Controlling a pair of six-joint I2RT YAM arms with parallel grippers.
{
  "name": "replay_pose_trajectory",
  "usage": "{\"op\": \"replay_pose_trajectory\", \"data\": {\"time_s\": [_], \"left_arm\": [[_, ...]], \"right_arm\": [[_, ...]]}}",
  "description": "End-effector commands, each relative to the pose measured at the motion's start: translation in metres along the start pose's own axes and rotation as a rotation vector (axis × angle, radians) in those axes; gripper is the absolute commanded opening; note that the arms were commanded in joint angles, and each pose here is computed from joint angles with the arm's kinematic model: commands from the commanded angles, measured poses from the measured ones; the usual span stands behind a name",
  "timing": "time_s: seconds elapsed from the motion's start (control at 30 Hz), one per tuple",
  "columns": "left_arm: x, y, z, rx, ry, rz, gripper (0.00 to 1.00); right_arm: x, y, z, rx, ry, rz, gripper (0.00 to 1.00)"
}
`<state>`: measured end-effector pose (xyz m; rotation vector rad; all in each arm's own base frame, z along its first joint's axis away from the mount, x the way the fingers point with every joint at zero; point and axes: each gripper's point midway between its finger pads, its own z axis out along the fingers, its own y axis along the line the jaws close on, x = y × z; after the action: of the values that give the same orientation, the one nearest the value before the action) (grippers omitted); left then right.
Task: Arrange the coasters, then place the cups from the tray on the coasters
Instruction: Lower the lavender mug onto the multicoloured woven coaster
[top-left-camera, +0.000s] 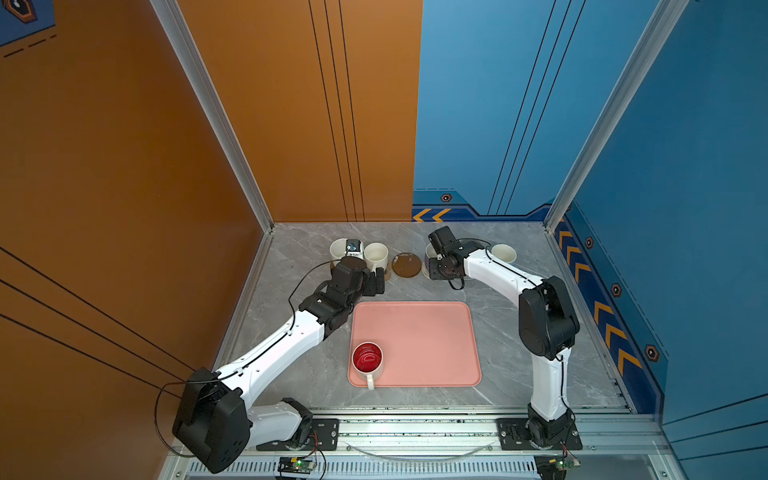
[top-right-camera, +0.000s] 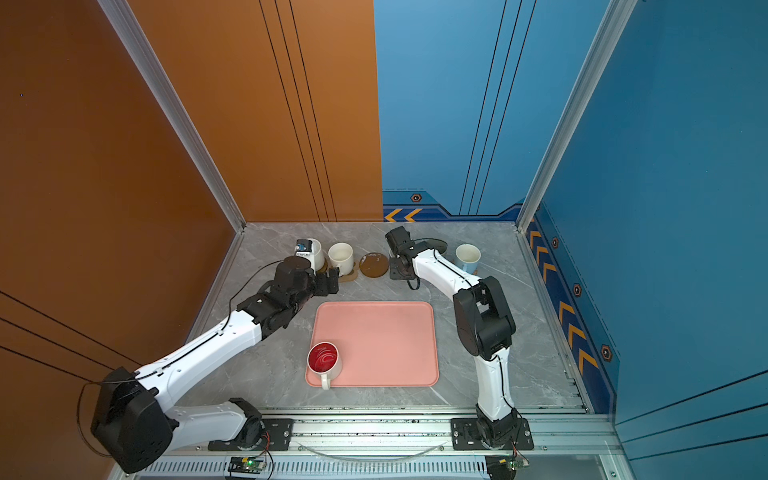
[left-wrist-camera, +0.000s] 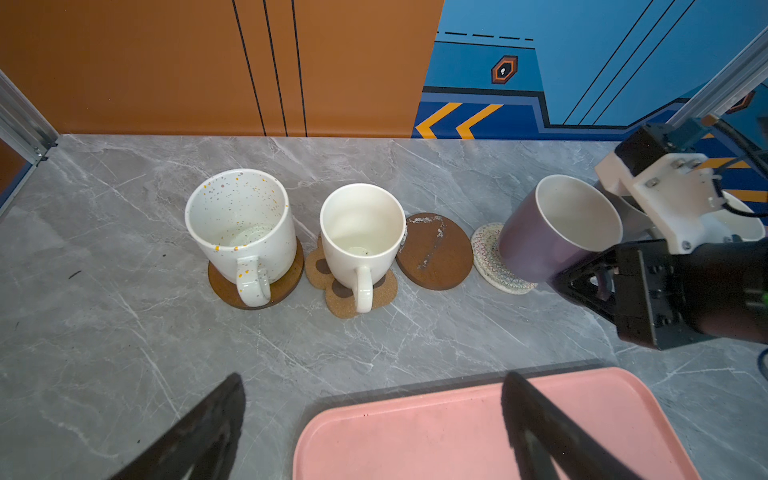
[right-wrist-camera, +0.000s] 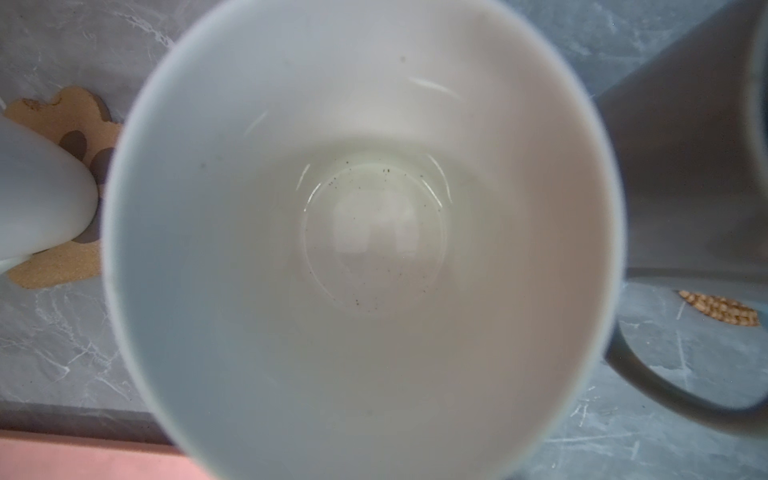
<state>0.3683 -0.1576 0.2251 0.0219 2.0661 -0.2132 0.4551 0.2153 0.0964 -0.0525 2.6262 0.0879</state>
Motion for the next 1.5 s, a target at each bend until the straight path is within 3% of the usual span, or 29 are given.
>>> {"op": "replay_pose_trajectory", "data": {"time_s": [0.0,1.13,1.47], "left_arm": [[-0.007,0.002,0.0,-0.004,-0.004,-0.001,0.96],[-0.007,0.004,0.0,-0.009,-0.002,-0.004,0.97],[-0.007,0.005,0.0,-0.01,-0.002,-0.005,0.96]], "right_arm": [[-0.029,0.002,-0.007,-0.006,-0.086,0.008,0.0],[-0.022,-0.005,0.027,0.033,-0.042,0.011,0.0],[-0.018,-0.006,0.028,0.031,-0.032,0.015,0.2]]}}
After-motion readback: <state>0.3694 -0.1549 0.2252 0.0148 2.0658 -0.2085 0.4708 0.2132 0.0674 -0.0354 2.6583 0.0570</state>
